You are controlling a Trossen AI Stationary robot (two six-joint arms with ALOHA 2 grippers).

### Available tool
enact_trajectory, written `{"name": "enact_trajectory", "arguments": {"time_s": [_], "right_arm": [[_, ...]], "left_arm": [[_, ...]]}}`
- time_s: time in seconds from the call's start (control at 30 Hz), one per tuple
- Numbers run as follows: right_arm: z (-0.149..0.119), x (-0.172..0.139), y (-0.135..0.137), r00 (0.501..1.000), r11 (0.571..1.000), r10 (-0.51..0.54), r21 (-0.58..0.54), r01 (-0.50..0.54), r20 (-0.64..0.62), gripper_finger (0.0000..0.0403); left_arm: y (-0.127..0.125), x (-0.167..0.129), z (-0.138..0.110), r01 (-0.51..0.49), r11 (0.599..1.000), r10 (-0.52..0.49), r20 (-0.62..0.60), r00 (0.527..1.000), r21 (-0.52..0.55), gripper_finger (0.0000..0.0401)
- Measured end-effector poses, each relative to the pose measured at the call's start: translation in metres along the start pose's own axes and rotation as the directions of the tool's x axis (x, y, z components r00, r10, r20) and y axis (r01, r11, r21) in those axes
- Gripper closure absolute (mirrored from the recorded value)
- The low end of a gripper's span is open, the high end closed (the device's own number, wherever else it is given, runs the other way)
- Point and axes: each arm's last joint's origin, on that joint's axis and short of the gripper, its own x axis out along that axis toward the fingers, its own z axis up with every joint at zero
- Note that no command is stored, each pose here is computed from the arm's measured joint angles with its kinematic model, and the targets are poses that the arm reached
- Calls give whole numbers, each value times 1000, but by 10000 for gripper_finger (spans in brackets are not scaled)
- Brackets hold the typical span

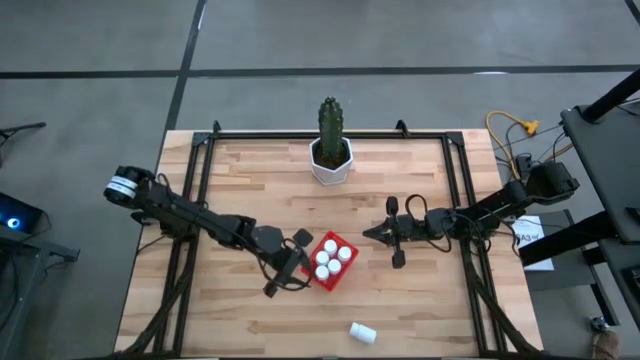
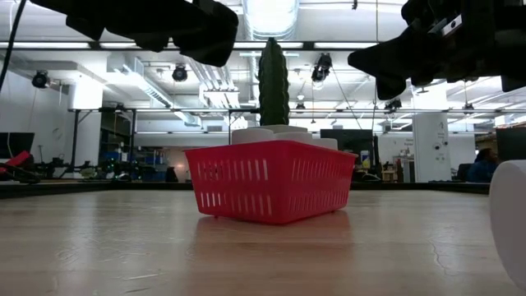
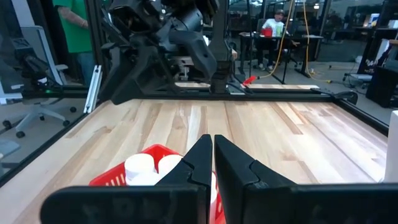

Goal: Pick and place pill bottles into a basket
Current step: Adjust the white pill bottle in the red bin

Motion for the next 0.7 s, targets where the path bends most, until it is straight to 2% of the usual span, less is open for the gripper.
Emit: {"name": "enact_trajectory", "arguments": {"time_s": [0.27,0.4,0.7], "right_arm": [[-1,0,0,1000,1000,0,-1,0,-7,394],[-1,0,0,1000,1000,0,-1,0,-6,394],[-1,0,0,1000,1000,0,0,0,-6,394]], "left_arm": [[-3,1,1,10,1000,-10,2,1000,6,346],[-1,1,12,14,998,-13,-14,1000,56,390],[6,11,32,62,995,-49,-150,987,84,400]]}}
